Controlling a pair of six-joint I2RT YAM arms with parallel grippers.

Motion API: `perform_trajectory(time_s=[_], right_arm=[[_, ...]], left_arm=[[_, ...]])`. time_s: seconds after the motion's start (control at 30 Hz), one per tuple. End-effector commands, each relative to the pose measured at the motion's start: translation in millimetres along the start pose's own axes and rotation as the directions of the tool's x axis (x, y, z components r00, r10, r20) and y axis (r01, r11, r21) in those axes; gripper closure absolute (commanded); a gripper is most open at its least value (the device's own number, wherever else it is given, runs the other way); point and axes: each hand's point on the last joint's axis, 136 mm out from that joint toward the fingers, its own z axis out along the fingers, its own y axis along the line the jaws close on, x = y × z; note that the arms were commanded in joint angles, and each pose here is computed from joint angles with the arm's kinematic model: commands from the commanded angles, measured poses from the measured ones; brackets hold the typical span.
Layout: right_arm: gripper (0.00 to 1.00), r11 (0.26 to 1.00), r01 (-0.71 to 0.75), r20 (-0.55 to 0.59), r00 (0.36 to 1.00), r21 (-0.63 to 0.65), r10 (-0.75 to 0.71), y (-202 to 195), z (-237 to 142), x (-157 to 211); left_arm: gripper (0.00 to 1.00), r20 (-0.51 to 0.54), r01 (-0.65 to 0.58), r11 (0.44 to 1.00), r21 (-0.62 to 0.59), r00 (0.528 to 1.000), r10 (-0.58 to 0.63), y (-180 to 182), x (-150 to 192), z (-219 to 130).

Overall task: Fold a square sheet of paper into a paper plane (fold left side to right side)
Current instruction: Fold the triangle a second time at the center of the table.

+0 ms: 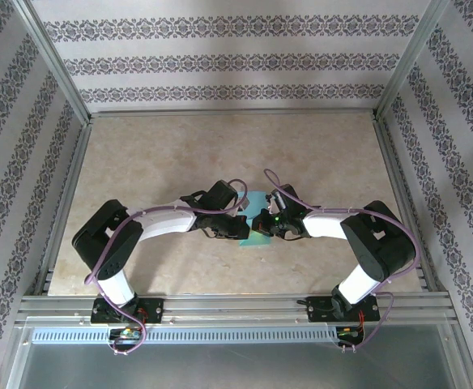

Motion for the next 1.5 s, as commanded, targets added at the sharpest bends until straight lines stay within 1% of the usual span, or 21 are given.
perform_trajectory(time_s=[0.0, 0.43, 0.7, 1.13, 1.47], right_arm=[[1.00, 0.997, -0.013, -0.048, 0.999, 0.081, 0.016, -25, 5, 19], [1.00, 0.996, -0.012, -0.053, 0.998, 0.086, 0.016, -27, 5, 20], [1.00, 0.996, -0.011, -0.058, 0.998, 0.086, 0.016, -27, 6, 20], [1.00, 0.996, -0.013, -0.061, 0.998, 0.089, 0.018, -28, 7, 20], [1.00, 0.996, -0.012, -0.064, 0.998, 0.091, 0.018, -28, 8, 20]], left_arm=[[1.00, 0.011, 0.013, 1.000, 0.013, 1.000, -0.013, -2, -5, 7], [1.00, -0.038, 0.058, 0.997, -0.050, 0.997, -0.060, 25, 8, 24], [1.00, -0.059, 0.076, 0.996, -0.055, 0.995, -0.079, 31, 15, 30], [1.00, -0.066, 0.085, 0.993, -0.076, 0.994, -0.090, 39, 20, 31], [1.00, -0.087, 0.136, 0.988, -0.073, 0.986, -0.142, 49, 43, 26]])
